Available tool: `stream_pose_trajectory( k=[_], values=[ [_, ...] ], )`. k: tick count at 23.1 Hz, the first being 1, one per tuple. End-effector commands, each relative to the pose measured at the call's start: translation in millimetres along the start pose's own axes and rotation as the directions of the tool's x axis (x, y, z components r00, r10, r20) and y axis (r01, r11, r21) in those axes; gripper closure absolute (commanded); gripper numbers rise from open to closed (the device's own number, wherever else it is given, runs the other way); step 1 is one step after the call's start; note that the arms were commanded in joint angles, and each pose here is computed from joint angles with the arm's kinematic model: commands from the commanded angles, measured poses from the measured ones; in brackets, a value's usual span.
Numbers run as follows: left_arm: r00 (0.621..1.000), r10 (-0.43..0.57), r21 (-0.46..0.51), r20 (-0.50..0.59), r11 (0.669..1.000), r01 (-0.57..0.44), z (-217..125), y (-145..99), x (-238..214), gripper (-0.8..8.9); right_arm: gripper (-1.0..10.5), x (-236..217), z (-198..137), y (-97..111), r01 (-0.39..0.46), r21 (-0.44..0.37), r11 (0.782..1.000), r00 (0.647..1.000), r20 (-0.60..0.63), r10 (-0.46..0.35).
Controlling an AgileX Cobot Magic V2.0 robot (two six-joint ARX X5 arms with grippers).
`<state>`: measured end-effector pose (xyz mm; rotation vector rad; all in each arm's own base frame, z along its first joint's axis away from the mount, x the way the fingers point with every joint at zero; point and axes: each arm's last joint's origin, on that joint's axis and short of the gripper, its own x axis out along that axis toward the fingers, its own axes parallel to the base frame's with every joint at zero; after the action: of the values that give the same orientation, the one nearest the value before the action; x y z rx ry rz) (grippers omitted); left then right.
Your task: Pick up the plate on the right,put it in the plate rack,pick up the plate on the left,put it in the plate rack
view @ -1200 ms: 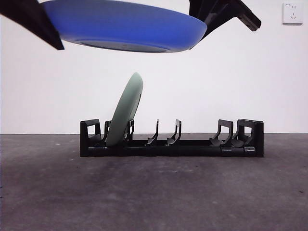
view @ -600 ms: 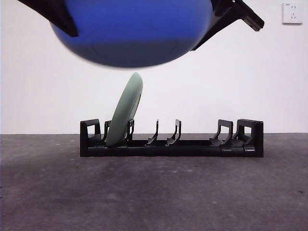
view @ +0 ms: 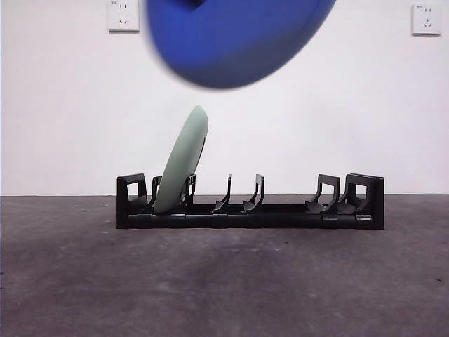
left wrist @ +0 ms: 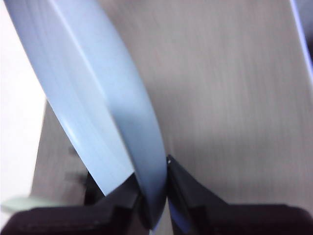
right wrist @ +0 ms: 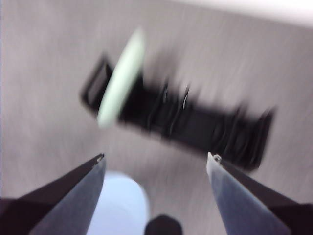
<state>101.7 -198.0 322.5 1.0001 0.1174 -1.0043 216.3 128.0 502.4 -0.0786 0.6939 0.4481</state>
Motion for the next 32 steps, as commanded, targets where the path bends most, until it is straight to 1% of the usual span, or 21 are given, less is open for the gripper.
stream_pose_trajectory(
  k=[1, 2, 4, 6, 7, 8, 9, 10, 11, 13, 14, 16, 19, 22, 24, 28, 32],
  values=[
    [0.982, 0.115, -0.349, 0.152, 0.935, -0.056, 10.2, 17.7, 5.3, 8.20, 5.9, -37.8, -2.2, -0.3, -0.011, -0.009, 1.000, 0.995, 0.095, 0.012],
    [0.968, 0.157, -0.430, 0.194, 0.901, -0.060, 11.7, 25.4, 8.3, 8.20, 5.9, -51.1, -6.4, -1.2, -0.013, -0.010, 1.000, 0.993, 0.114, 0.014],
    [0.944, 0.231, -0.562, 0.236, 0.825, -0.062, 9.0, 41.0, 17.8, 8.20, 5.9, -71.5, -15.1, -2.7, -0.018, -0.010, 1.000, 0.990, 0.138, 0.019],
    [0.928, 0.282, -0.660, 0.244, 0.749, -0.054, 2.3, 54.1, 31.7, 8.20, 6.0, -92.2, -22.9, -3.6, -0.047, -0.014, 0.999, 0.983, 0.180, 0.048],
    [0.921, 0.310, -0.695, 0.235, 0.717, -0.064, -1.4, 59.5, 40.6, 8.20, 6.0, -101.2, -26.6, -3.8, -0.067, -0.015, 0.998, 0.978, 0.198, 0.069],
    [0.914, 0.334, -0.722, 0.232, 0.688, -0.069, -5.3, 64.5, 49.6, 8.20, 6.0, -109.8, -30.2, -3.7, -0.098, -0.012, 0.995, 0.972, 0.213, 0.099],
    [0.910, 0.346, -0.743, 0.230, 0.666, -0.066, -8.3, 67.4, 56.7, 8.20, 6.0, -114.8, -32.5, -3.5, -0.123, -0.015, 0.992, 0.967, 0.221, 0.123],
    [0.905, 0.360, -0.760, 0.224, 0.646, -0.069, -11.4, 70.2, 63.4, 8.20, 6.0, -119.6, -34.7, -3.2, -0.149, -0.022, 0.989, 0.962, 0.228, 0.150],
    [0.903, 0.369, -0.771, 0.218, 0.633, -0.073, -14.0, 71.8, 69.1, 8.20, 6.0, -123.0, -36.3, -3.0, -0.168, -0.026, 0.985, 0.958, 0.233, 0.169],
    [0.904, 0.378, -0.786, 0.202, 0.613, -0.081, -19.6, 73.9, 84.1, 8.20, 6.0, -130.4, -39.9, -2.9, -0.193, -0.034, 0.981, 0.949, 0.246, 0.195],
    [0.909, 0.371, -0.788, 0.191, 0.609, -0.084, -20.9, 74.2, 90.7, 8.20, 6.0, -132.7, -41.1, -3.0, -0.198, -0.036, 0.980, 0.947, 0.250, 0.201],
    [0.921, 0.352, -0.787, 0.165, 0.609, -0.092, -22.3, 75.6, 108.0, 8.20, 6.0, -136.4, -43.0, -3.0, -0.211, -0.042, 0.977, 0.942, 0.256, 0.215],
    [0.928, 0.355, -0.787, 0.113, 0.602, -0.134, -21.9, 81.4, 128.5, 8.20, 6.0, -138.5, -44.3, -2.3, -0.240, -0.051, 0.970, 0.936, 0.255, 0.245],
    [0.932, 0.354, -0.776, 0.078, 0.609, -0.166, -19.1, 88.7, 145.1, 8.20, 6.0, -140.6, -45.6, -1.8, -0.263, -0.059, 0.963, 0.929, 0.254, 0.270],
    [0.931, 0.364, -0.777, 0.039, 0.596, -0.201, -19.7, 94.4, 154.2, 8.20, 6.0, -142.8, -46.8, -1.9, -0.270, -0.062, 0.961, 0.926, 0.257, 0.277],
    [0.933, 0.361, -0.781, -0.006, 0.581, -0.230, -27.7, 97.2, 168.2, 8.20, 6.0, -145.0, -48.0, -2.0, -0.273, -0.065, 0.960, 0.924, 0.262, 0.280],
    [0.940, 0.337, -0.778, -0.048, 0.578, -0.247, -40.1, 94.3, 181.5, 8.20, 6.0, -146.6, -48.9, -2.2, -0.270, -0.075, 0.960, 0.923, 0.265, 0.280]
  ],
)
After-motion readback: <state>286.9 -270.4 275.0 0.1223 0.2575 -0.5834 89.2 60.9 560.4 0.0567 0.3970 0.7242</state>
